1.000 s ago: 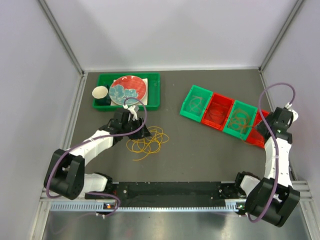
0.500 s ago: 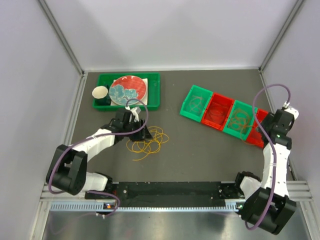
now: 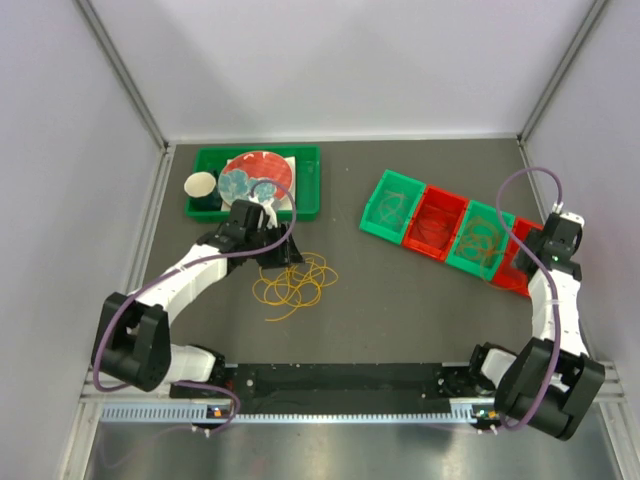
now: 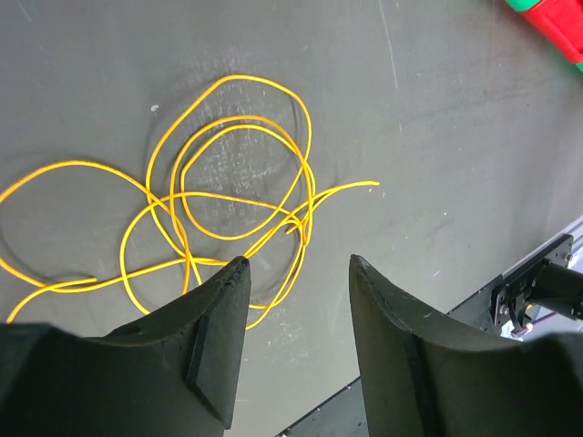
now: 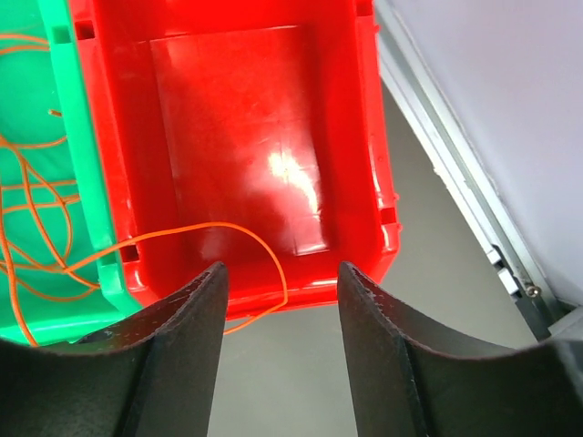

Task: Untangle the cables

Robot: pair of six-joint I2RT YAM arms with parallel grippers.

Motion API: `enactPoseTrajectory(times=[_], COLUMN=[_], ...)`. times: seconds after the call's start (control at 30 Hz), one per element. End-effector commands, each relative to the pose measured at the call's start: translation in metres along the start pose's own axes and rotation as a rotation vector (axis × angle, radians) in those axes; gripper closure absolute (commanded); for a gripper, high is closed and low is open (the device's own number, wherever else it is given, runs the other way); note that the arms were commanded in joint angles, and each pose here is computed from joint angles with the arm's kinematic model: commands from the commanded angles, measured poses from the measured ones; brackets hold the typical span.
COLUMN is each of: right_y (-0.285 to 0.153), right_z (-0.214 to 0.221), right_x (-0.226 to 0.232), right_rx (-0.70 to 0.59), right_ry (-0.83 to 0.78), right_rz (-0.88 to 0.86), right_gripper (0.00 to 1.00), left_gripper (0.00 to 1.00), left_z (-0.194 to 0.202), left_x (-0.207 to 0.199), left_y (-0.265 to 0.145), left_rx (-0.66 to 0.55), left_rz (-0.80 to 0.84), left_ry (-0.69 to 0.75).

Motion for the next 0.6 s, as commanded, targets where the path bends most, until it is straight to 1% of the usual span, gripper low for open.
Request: enactPoseTrajectory(times=[0.0, 0.17, 0.3, 0.37, 0.47, 0.57], right_y=[0.000, 0.012, 0.021, 0.024, 0.029, 0.037], right_z=[-0.017, -0.012, -0.013, -0.014, -0.017, -0.019], right_x=[0.004, 0.008, 0.008, 0.005, 0.007, 0.009], right_rx=[-0.058, -0.001, 0.000, -0.004, -0.031, -0.013], right_ry=[-0.003, -0.001, -0.004, -0.010, -0.004, -0.004], right_rz=[-0.039, -0.059, -0.045, -0.011, -0.018, -0.024], right_gripper=[0.49, 0.49, 0.49, 0.49, 0.49, 0.51], left_gripper=[0.48, 0.48, 0.48, 0.48, 0.48, 0.48], left_z=[-0.017, -0.020, -0.024, -0.027, -0.031, -0.032], left_x=[-0.010, -0.011, -0.011, -0.013, -0.014, -0.015], left_y=[-0.013, -0.011, -0.006, -0.006, -0.004, -0.002], left_rx=[-0.050, -0.044, -0.035, -0.037, -0.038, -0.033], left_rz=[-0.005, -0.003, -0.006, -0.005, -0.003, -0.003], left_ry=[0.039, 0.042, 0.039, 0.040, 0.039, 0.036])
Point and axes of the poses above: each gripper's point midway between its finger pads, its own y axis out along the fingers, its own x axis along the line the jaws close on, z = x × y, the point moved 7 cm from there along -y, back along the fingers, and after that the axes turned 1 degree about -y, right-handed, at the moved point
